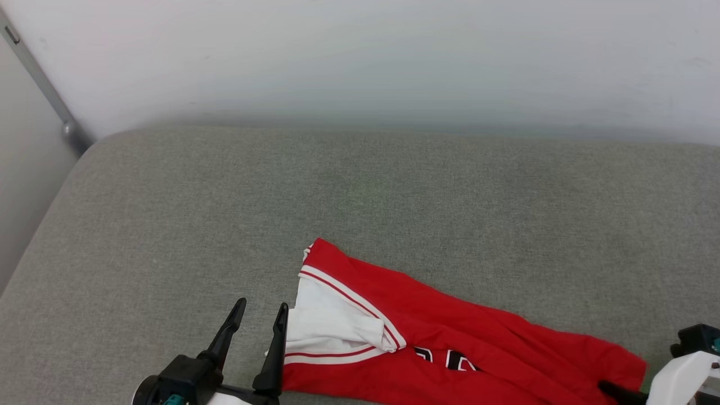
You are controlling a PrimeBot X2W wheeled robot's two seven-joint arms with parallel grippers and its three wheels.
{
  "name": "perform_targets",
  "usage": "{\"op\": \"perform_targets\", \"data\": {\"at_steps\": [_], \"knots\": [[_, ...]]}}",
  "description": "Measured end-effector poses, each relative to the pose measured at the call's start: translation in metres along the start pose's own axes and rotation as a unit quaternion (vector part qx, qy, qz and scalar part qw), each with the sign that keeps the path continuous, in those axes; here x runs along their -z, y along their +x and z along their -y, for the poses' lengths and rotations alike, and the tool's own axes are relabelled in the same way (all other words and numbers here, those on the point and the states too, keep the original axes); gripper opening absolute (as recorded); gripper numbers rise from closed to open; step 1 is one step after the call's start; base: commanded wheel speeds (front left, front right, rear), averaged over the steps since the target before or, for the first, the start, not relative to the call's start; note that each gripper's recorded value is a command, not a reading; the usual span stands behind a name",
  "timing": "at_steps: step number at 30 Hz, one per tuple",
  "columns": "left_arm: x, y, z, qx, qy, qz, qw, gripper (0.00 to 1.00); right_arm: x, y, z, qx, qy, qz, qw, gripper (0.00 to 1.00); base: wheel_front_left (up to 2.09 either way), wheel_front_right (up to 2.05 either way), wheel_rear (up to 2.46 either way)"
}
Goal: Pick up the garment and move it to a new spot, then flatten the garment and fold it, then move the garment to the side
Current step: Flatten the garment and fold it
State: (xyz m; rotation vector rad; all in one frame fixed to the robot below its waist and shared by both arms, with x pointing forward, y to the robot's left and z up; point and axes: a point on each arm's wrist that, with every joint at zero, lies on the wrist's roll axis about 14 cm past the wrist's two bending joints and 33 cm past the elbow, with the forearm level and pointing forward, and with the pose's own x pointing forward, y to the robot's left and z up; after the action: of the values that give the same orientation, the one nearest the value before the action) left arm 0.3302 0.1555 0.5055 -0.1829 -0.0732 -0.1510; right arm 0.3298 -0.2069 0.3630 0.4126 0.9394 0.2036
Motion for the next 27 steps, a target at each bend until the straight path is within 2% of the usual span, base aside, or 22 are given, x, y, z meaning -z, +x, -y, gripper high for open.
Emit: {"op": "perform_targets", "data": {"at_steps": [6, 19, 24, 27], "knots": [[0.001, 0.001, 0.000, 0.000, -0.003, -0.002, 1.000, 1.00, -0.017, -0.014, 0.025, 0.027, 0.001, 0.015, 1.000, 0.00, 0.00, 0.00, 0.00], [0.006, 0.002, -0.004, -0.006, -0.004, -0.010, 1.000, 1.00, -0.066, -0.073, 0.117, 0.156, 0.004, 0.060, 0.986, 0.00, 0.00, 0.00, 0.00], [0.006, 0.003, -0.005, -0.008, -0.005, -0.009, 1.000, 1.00, -0.076, -0.074, 0.107, 0.144, -0.012, 0.063, 0.987, 0.00, 0.00, 0.00, 0.00], [0.007, 0.003, -0.006, -0.010, -0.007, -0.009, 1.000, 1.00, -0.082, -0.068, 0.081, 0.105, -0.021, 0.067, 0.992, 0.00, 0.00, 0.00, 0.00]]}}
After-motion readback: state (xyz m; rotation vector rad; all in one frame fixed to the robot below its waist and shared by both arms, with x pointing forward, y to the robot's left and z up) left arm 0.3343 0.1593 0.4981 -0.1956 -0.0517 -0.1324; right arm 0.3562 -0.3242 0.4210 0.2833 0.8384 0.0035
